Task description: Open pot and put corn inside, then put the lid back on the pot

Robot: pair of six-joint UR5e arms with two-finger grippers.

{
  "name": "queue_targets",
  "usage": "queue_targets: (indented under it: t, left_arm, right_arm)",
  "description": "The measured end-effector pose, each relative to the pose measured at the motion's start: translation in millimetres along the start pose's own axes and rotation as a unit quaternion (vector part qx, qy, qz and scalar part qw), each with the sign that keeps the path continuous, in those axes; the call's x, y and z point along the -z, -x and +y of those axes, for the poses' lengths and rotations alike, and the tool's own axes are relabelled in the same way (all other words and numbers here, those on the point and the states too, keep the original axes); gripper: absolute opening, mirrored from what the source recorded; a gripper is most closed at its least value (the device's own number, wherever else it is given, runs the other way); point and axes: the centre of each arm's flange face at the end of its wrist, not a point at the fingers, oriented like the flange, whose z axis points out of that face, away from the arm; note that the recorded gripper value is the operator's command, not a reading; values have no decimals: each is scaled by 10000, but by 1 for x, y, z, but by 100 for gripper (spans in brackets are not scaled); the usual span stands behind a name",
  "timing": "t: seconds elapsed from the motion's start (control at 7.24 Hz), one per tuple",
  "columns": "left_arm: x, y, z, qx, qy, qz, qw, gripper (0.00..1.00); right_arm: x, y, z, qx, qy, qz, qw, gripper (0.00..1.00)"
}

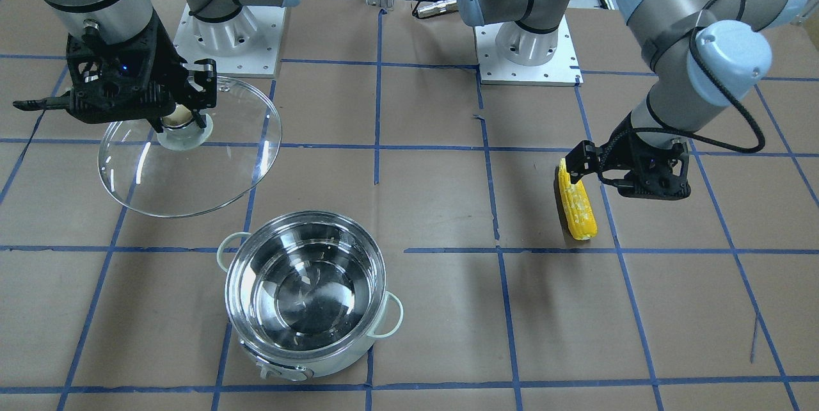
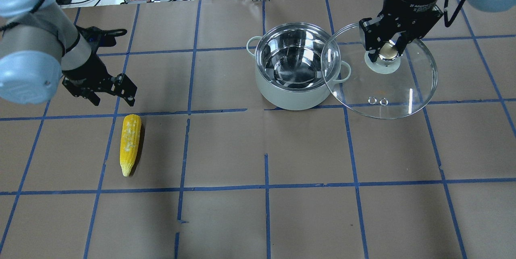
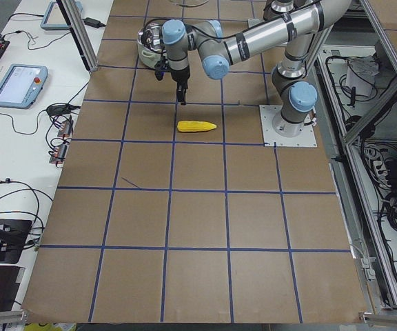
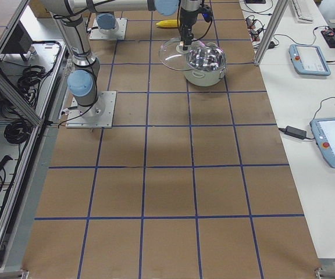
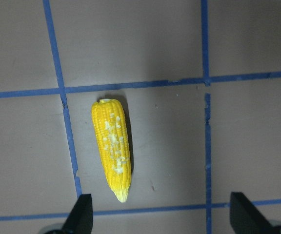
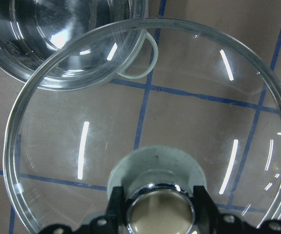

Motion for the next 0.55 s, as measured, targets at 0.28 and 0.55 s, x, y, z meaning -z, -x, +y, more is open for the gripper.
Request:
queue_targets:
  t: [0.28,0.55]
  left_arm:
    - [-65,10,8,40,-7,12,10000,100]
    - [-101,14,7,-11,161,78,9998,88]
  right_arm:
    - [2,0,0,-24,-23,9,10000,34]
    - [2,0,-1,-18,-31,12,10000,34]
